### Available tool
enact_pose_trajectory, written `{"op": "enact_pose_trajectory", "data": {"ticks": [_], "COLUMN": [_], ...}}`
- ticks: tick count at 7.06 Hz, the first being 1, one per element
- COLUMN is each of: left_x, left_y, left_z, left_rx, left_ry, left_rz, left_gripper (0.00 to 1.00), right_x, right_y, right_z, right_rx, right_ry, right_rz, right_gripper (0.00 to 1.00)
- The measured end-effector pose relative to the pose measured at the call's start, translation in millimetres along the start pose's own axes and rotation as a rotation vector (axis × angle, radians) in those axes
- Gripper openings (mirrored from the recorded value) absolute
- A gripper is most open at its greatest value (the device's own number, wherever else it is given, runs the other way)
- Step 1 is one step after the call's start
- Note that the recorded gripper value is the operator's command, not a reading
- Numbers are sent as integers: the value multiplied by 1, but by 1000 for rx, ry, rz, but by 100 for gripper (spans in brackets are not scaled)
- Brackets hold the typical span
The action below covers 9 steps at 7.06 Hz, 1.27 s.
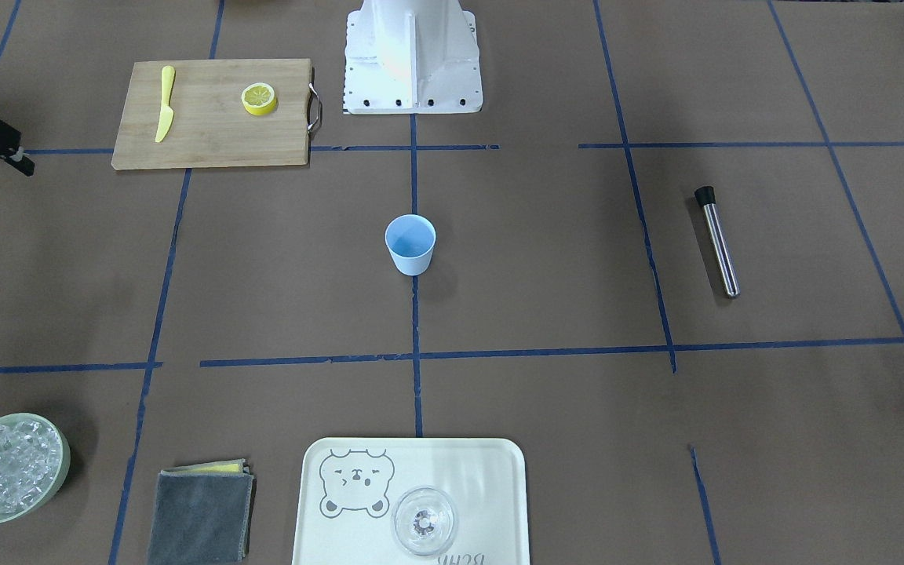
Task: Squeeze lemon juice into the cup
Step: 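Move the right gripper down over the lemon slice on the cutting board, then grasp the yellow lemon slice with the right gripper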
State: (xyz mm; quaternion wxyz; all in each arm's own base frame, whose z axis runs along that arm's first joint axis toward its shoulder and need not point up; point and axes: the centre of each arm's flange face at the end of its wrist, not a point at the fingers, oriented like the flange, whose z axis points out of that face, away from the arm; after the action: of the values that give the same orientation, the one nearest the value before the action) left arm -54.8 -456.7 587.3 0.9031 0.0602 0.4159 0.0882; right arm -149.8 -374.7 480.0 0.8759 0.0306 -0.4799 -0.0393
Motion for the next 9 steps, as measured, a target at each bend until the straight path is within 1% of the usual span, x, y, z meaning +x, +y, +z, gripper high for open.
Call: {"op": "enact_pose_trajectory", "data": {"ticks": [1, 2, 3, 4, 5, 6, 7, 8, 9], "left_x": [1, 2, 3, 5, 10, 16, 20, 22, 22], "left_y": [1, 2, 2, 1, -1, -3, -5, -6, -6], "left_z": [-1, -1, -2, -4, -9, -14, -17, -19, -19], "left_rx": [2, 4, 7, 11, 21, 33, 39, 43, 43], "left_ry": [1, 2, 3, 5, 4, 2, 1, 1, 1], "left_rz": [3, 6, 9, 12, 23, 36, 45, 50, 52], "left_gripper": [100, 100, 100, 100, 100, 100, 100, 100, 100], "right_x": [-52, -106, -151, -183, -205, -221, -233, -240, -247], "right_y": [20, 49, 84, 120, 154, 183, 207, 225, 235], "right_z": [18, 41, 66, 90, 110, 122, 129, 139, 153], "right_rx": [-9, -19, -21, -12, 5, 19, 17, 16, 18], "right_ry": [-8, -5, 6, 26, 65, 111, 142, 159, 167], "right_rz": [51, 86, 93, 90, 93, 99, 104, 107, 113], "right_gripper": [100, 100, 100, 100, 99, 99, 99, 99, 99]}}
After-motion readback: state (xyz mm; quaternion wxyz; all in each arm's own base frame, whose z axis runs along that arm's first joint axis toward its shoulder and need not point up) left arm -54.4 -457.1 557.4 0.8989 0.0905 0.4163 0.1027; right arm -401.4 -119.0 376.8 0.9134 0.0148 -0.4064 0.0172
